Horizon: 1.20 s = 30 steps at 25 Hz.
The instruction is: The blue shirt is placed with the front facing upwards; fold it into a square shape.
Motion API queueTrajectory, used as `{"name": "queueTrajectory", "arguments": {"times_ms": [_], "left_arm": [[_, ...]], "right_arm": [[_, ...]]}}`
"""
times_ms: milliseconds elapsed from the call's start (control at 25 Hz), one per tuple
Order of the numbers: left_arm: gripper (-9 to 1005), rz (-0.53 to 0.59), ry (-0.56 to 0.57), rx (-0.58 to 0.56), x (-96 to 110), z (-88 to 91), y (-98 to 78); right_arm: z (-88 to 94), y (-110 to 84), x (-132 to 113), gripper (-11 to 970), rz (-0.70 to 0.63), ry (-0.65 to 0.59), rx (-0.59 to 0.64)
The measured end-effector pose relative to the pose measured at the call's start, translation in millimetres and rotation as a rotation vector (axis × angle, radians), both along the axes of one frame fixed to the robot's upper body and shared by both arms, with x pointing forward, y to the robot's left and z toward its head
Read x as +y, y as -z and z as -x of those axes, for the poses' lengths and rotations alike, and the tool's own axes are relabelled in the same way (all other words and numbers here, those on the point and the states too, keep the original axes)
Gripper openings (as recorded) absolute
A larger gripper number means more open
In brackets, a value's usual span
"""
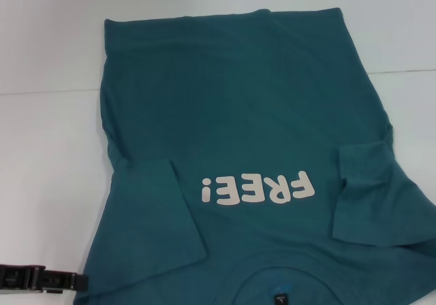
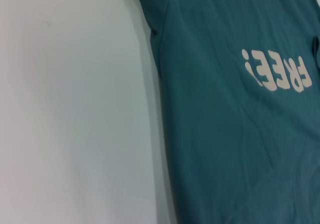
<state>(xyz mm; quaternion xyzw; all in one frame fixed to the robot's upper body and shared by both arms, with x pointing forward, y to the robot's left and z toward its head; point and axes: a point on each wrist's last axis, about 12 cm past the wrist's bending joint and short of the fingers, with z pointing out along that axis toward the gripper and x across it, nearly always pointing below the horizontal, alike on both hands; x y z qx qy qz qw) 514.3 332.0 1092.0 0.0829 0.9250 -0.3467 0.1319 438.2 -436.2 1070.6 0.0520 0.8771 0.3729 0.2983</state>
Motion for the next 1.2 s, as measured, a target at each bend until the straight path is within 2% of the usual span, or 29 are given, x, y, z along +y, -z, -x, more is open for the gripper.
{"name": "queueTrajectory", "arguments": {"times_ms": [200, 640, 1200], "left_arm": [[737, 0.0, 0.006, 0.021, -1.4, 1.8, 3.2], [748, -0.001, 0.051, 0.06, -11.8, 3.4, 10.7], [748, 0.001, 0.097, 0.053, -26.8, -7.7, 11.1]], "right_arm": [[0.0, 0.0, -0.2, 40, -0.001, 0.003, 0.002], [-1.3, 0.1, 0.4, 40, -0.003, 0.003, 0.002], [-0.7, 0.3, 0.5, 41, -0.004, 0.002, 0.004]]}}
